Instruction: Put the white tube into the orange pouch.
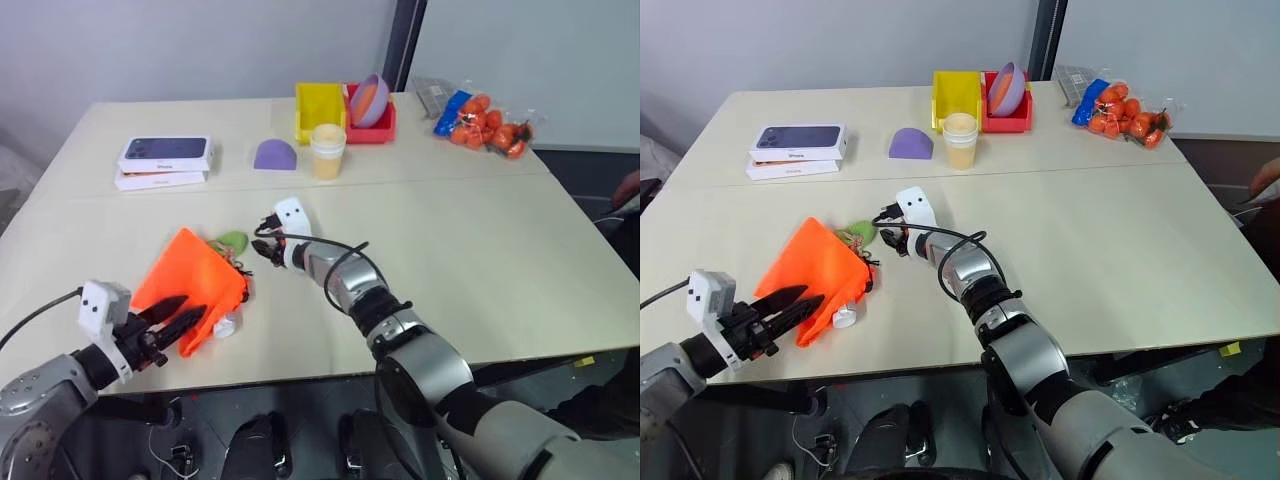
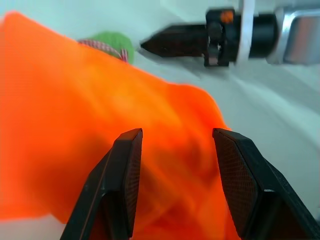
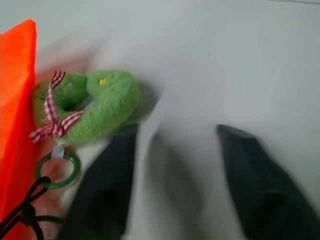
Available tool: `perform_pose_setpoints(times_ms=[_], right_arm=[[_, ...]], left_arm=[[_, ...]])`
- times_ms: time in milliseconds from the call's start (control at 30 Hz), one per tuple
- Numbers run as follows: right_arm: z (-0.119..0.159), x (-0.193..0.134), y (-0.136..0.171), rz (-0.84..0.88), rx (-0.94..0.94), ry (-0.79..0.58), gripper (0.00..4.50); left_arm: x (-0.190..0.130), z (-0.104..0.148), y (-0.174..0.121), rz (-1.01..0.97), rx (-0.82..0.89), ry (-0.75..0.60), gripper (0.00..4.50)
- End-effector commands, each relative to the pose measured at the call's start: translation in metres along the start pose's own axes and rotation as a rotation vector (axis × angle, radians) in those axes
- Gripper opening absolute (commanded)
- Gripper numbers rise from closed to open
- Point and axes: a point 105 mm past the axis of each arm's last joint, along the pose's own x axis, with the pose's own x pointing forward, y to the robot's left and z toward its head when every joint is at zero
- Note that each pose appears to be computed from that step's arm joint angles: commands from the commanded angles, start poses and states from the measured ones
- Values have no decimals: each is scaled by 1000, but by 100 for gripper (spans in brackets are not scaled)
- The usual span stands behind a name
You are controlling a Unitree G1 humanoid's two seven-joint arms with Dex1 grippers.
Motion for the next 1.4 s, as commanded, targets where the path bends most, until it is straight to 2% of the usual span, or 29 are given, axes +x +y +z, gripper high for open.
perform_pose_setpoints(times_ms=[33,100,167,200,267,333,533,733,867,933,1000,1033,1100,1167,1300,1400], right_arm=[[21,-3,32,125,-33,-136,44],[21,-16,25,137,-43,-179,42],[21,-34,16,129,-59,-223,42],[20,-47,13,147,-43,-239,42],[18,-69,8,164,-24,-270,42],[12,-84,5,158,-40,-257,123],[4,-119,-7,117,-103,-221,433],[1,-127,-24,30,-109,-207,433],[1,-129,-31,-8,-113,-209,439],[1,-131,-37,-33,-116,-209,439],[0,-132,-42,-56,-119,-208,439],[1,-133,-46,-76,-122,-210,439],[2,-134,-55,-115,-122,-216,439],[3,-137,-62,-144,-122,-222,439],[8,-147,-80,-219,-118,-240,439],[9,-152,-87,-244,-121,-243,439]], left_arm=[[9,29,5,37,37,-114,263],[22,37,2,31,65,-119,313],[42,41,-2,38,113,-95,415],[56,44,-6,38,149,-81,446],[79,47,-8,90,239,-40,446],[98,45,-3,167,275,0,450],[145,36,-1,282,299,129,450],[164,14,-5,267,242,256,450],[162,9,-9,258,229,266,269],[161,6,-17,225,234,258,157],[162,7,-29,176,248,229,48],[166,13,-50,71,262,174,4],[168,25,-89,-114,274,70,4],[167,25,-109,-214,267,44,4],[164,21,-131,-350,295,27,4],[165,26,-132,-369,290,-8,4]])
